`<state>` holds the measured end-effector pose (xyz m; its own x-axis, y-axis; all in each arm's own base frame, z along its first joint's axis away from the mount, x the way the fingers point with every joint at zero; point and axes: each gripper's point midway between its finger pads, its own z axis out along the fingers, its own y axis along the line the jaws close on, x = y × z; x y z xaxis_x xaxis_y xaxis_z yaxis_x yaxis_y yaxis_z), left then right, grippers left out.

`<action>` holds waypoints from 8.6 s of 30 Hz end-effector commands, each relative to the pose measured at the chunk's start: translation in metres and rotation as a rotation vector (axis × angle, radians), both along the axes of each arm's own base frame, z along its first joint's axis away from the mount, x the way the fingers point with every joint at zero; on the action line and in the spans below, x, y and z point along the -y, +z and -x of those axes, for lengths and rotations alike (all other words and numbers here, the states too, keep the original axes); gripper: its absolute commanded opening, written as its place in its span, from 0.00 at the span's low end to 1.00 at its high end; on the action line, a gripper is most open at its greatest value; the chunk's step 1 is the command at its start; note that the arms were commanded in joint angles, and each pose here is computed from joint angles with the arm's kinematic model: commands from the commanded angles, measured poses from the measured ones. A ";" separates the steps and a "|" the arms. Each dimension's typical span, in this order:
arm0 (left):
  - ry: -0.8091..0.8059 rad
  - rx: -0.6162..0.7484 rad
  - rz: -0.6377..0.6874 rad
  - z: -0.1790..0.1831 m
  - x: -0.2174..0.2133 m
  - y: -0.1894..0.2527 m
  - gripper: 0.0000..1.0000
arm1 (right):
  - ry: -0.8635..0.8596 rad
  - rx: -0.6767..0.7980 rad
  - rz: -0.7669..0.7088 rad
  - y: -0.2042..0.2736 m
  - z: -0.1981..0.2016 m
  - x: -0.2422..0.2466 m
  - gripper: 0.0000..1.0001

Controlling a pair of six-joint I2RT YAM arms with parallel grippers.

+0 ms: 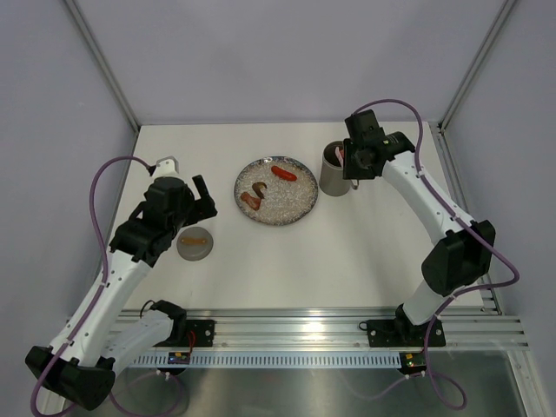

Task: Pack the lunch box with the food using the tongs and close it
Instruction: Place the fake food in the packing box, then place the clamp at the center of the board, then pick up the box lid from the center of the board, then place the box lid at the center of the board.

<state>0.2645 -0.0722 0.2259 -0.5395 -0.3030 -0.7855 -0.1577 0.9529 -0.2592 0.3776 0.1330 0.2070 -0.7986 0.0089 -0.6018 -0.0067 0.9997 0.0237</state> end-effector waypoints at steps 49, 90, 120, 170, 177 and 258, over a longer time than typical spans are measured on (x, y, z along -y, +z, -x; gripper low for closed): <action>0.014 0.006 -0.018 -0.010 -0.001 -0.002 0.99 | 0.039 0.016 -0.027 -0.010 -0.024 -0.015 0.35; 0.021 0.016 -0.009 -0.007 -0.002 0.002 0.99 | 0.029 0.086 -0.042 0.017 -0.024 -0.012 0.34; -0.020 0.021 0.020 -0.008 0.007 0.005 0.99 | -0.606 0.227 -0.041 -0.064 0.067 0.133 0.23; 0.766 -0.481 0.046 0.012 -0.064 -0.152 0.67 | -0.342 0.242 -0.244 -0.017 0.059 0.071 0.86; 0.781 -0.415 0.103 -0.003 -0.063 -0.154 0.64 | -0.306 0.203 -0.258 -0.027 0.059 0.063 0.86; -0.684 -0.500 -0.066 0.018 0.348 -0.145 0.33 | -0.440 0.251 -0.219 -0.008 0.131 0.102 0.86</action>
